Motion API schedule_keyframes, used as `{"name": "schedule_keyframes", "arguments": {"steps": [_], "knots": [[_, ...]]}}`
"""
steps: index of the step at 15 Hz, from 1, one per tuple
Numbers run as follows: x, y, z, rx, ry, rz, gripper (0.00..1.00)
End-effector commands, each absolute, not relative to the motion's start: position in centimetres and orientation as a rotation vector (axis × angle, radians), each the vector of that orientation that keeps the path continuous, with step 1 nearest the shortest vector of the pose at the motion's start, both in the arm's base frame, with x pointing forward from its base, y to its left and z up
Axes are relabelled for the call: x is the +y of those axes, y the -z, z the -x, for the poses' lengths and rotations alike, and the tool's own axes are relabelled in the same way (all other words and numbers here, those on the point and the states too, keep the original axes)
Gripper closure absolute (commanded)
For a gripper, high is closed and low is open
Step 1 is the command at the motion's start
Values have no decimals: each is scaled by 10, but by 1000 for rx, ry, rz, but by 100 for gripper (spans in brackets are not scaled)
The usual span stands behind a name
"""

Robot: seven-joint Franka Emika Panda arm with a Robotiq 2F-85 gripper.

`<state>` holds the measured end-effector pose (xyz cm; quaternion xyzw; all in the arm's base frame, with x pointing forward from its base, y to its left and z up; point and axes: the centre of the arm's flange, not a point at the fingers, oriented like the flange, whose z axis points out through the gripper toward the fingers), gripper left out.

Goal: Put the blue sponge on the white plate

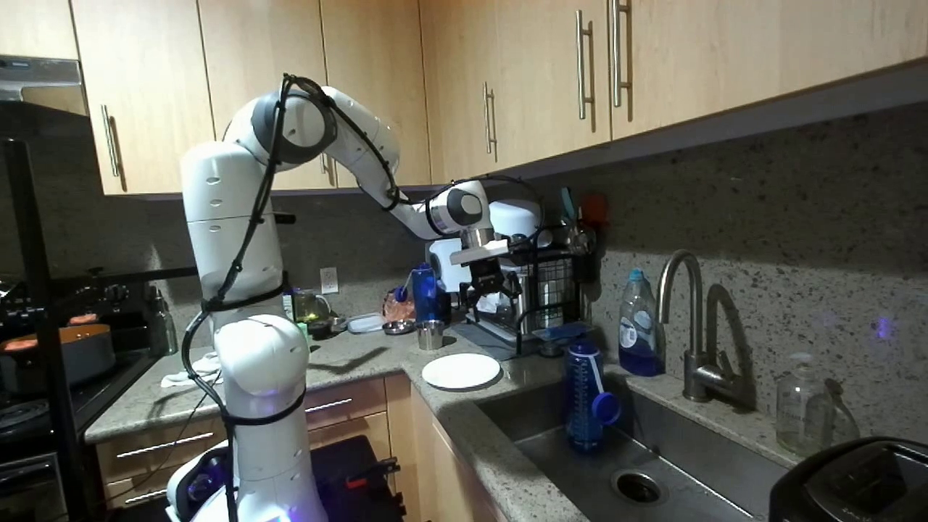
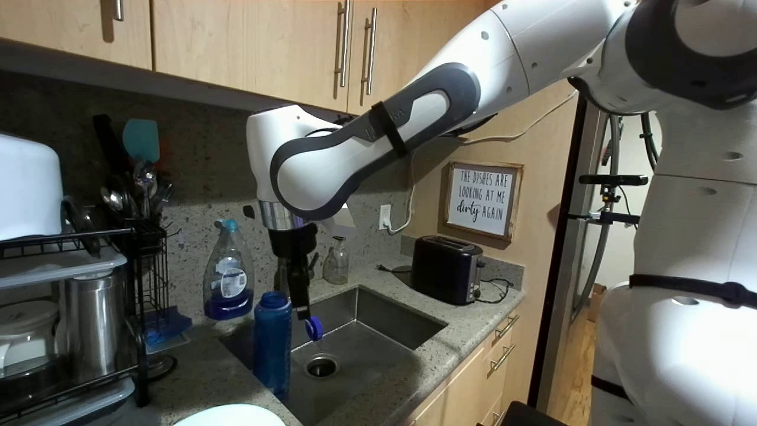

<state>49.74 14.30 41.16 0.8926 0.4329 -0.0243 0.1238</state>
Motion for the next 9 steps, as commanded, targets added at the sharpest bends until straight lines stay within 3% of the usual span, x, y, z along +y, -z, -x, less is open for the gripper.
{"name": "schedule_keyframes", "arguments": {"steps": [1, 3, 9], "knots": [[143, -411, -498, 1263, 71, -2601, 0], [129, -407, -503, 1208, 17, -2671, 0], [120, -397, -589, 1178, -174, -2831, 0]]}}
